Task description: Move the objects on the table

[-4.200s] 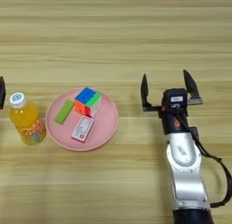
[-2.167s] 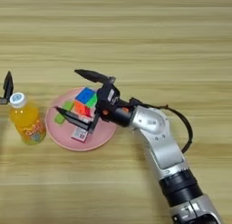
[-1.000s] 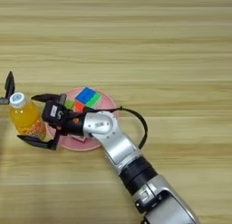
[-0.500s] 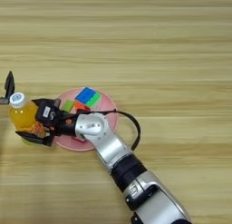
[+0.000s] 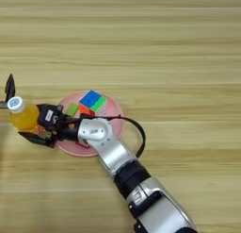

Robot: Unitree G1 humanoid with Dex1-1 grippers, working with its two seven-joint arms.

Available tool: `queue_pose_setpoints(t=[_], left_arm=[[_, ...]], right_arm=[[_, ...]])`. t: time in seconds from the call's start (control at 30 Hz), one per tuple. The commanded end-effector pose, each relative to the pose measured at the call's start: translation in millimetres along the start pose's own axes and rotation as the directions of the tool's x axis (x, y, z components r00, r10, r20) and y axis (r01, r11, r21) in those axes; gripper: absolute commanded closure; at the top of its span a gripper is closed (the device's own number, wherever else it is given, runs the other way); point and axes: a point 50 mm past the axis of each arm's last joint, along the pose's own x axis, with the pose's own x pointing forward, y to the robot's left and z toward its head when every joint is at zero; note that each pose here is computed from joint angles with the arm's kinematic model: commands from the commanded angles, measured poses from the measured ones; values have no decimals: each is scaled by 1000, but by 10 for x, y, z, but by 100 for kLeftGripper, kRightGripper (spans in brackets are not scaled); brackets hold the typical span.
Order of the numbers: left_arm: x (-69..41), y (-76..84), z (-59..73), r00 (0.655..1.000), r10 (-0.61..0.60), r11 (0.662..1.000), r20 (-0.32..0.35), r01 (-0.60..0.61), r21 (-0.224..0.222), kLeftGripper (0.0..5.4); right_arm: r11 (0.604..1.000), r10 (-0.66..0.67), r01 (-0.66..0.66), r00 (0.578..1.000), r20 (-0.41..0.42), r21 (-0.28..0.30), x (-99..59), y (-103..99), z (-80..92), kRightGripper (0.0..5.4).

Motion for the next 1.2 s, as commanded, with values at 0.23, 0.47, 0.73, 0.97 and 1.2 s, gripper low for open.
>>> queue_pose_setpoints(t=[0.23, 0.47, 0.73, 0.97, 1.2], left_arm=[[17, -23, 0, 1000, -7, 1000, 2, 7, 4, 0], [17, -34, -6, 1000, -7, 1000, 1, 7, 2, 0], [9, -41, -1, 1000, -9, 1000, 2, 9, 1, 0], [4, -71, 8, 999, -37, 999, 12, 37, -10, 0], [-11, -106, 32, 994, -104, 994, 21, 104, -20, 0]], right_arm=[[996, -46, 58, 985, 168, -66, -87, -120, 475, 204], [996, -66, 79, 972, 227, -48, -204, -166, 691, 205], [991, -130, 137, 963, 238, -11, -409, -292, 774, 205], [975, -218, 220, 950, 226, 13, -682, -436, 805, 205], [963, -267, 269, 945, 189, 14, -847, -490, 761, 205]])
